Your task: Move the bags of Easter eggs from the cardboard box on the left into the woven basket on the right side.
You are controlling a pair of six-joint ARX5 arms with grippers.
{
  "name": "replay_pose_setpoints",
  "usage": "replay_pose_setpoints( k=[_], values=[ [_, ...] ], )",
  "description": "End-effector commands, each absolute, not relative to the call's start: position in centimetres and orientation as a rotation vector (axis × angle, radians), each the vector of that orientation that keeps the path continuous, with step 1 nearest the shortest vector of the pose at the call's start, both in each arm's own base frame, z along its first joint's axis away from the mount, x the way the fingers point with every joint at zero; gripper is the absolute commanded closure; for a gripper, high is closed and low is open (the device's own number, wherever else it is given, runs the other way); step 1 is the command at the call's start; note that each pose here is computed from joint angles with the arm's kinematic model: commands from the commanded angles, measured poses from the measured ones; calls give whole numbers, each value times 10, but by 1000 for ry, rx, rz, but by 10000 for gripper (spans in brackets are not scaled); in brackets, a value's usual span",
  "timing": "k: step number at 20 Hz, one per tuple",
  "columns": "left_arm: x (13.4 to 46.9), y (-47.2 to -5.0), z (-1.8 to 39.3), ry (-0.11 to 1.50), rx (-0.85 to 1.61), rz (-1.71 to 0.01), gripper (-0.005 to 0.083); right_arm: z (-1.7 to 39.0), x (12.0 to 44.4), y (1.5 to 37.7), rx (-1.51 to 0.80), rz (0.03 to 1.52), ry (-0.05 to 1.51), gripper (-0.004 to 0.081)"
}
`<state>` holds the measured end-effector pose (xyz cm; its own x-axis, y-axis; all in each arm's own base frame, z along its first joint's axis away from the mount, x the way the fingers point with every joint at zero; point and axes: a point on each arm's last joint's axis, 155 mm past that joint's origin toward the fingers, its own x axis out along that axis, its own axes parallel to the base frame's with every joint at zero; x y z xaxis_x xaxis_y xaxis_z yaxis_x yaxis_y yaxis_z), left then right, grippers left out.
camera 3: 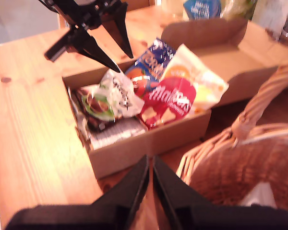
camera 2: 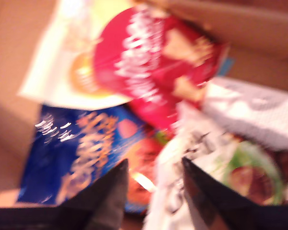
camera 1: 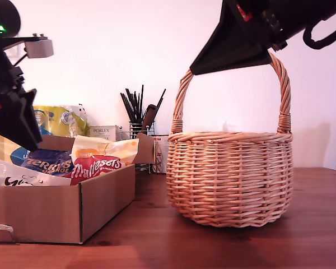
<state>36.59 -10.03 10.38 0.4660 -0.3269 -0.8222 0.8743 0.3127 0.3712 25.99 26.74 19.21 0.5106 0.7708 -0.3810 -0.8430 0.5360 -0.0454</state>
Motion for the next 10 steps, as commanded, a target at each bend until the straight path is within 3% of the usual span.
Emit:
replay_pose_setpoints(
  k=[1,7,10],
  values=[
    [361,-93,89,747,922,-894,399,188,258,270,-234,998,332,783],
    [358,-81,74,804,909,-905,393,210,258,279,-206,1038,238,783],
    [359,-82,61,824,902,-927,337,210,253,284,-196,1062,243,783]
  ],
)
